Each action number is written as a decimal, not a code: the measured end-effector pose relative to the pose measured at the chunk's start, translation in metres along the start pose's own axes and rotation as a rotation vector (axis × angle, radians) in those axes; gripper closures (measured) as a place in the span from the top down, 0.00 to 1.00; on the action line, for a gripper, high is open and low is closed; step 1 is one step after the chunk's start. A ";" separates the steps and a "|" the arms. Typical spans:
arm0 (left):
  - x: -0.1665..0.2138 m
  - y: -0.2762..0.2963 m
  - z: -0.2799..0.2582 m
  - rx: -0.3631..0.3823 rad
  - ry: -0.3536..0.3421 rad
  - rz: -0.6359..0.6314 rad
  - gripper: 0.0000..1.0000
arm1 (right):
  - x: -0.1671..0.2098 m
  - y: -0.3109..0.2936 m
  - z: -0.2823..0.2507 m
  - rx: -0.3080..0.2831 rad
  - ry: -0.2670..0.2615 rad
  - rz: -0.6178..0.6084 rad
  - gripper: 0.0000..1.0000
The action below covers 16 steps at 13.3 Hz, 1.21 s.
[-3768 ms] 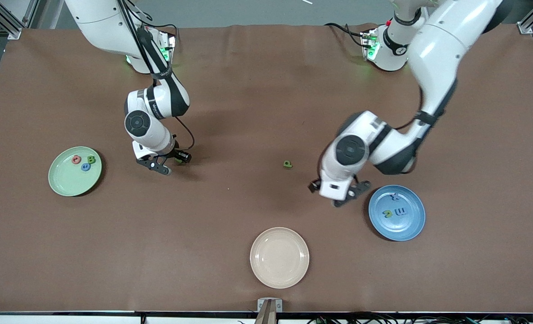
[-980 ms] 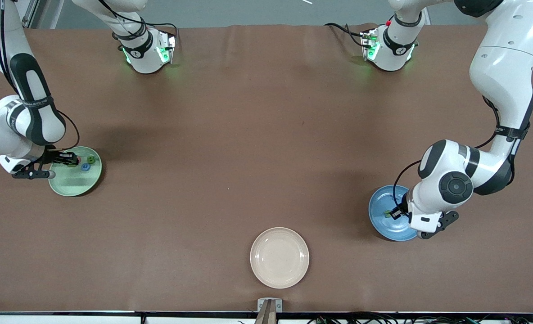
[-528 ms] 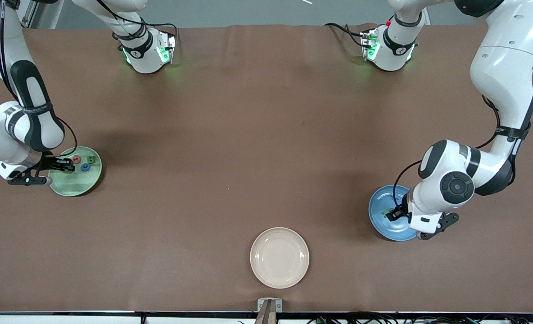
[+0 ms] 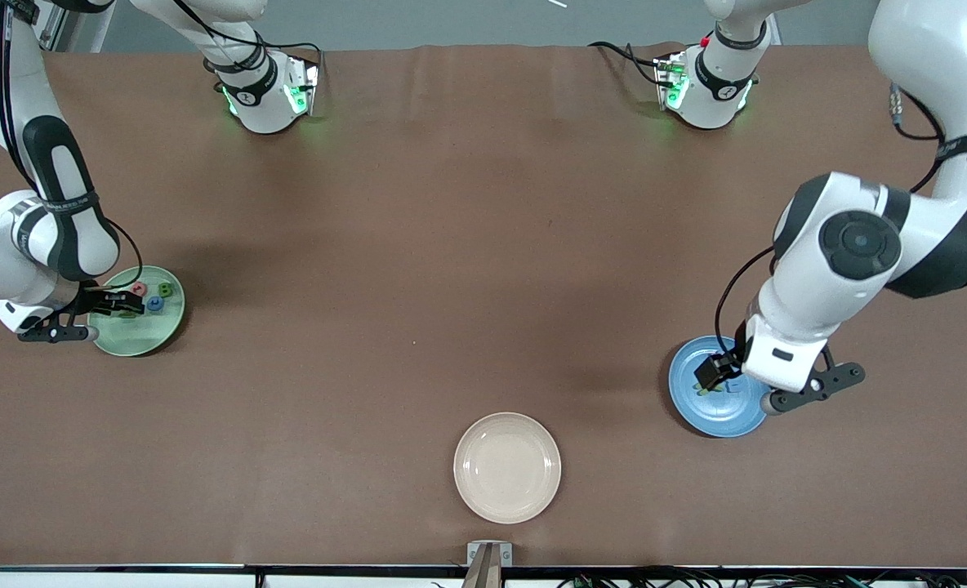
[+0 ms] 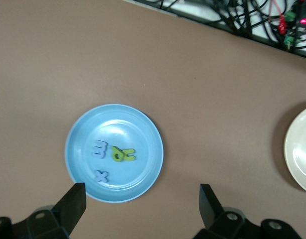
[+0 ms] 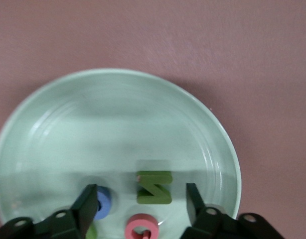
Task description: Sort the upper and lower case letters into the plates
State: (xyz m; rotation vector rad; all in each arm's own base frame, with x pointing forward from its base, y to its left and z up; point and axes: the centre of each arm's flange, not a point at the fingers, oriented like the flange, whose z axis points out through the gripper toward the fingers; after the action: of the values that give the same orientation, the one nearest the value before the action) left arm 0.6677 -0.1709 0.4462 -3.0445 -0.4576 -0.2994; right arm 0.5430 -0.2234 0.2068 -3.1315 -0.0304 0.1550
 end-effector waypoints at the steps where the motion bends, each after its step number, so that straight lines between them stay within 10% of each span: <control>1: -0.005 0.000 -0.014 0.025 -0.003 0.031 1.00 | 0.005 -0.010 -0.016 0.015 -0.004 0.025 0.95; 5: -0.026 -0.011 -0.087 0.114 -0.047 0.136 1.00 | 0.016 -0.099 -0.118 0.072 0.007 0.088 1.00; 11: -0.027 -0.099 -0.193 0.026 -0.137 0.255 1.00 | -0.006 -0.139 -0.308 0.144 -0.018 0.067 1.00; 16: -0.047 -0.161 -0.209 -0.010 -0.219 0.246 1.00 | -0.010 -0.218 -0.392 0.036 -0.005 0.080 1.00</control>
State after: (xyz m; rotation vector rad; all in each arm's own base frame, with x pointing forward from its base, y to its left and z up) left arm 0.5379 -0.0461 0.6448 -3.1112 -0.0865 0.0436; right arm 0.5676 -0.0079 0.5992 -3.0978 0.0972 0.1618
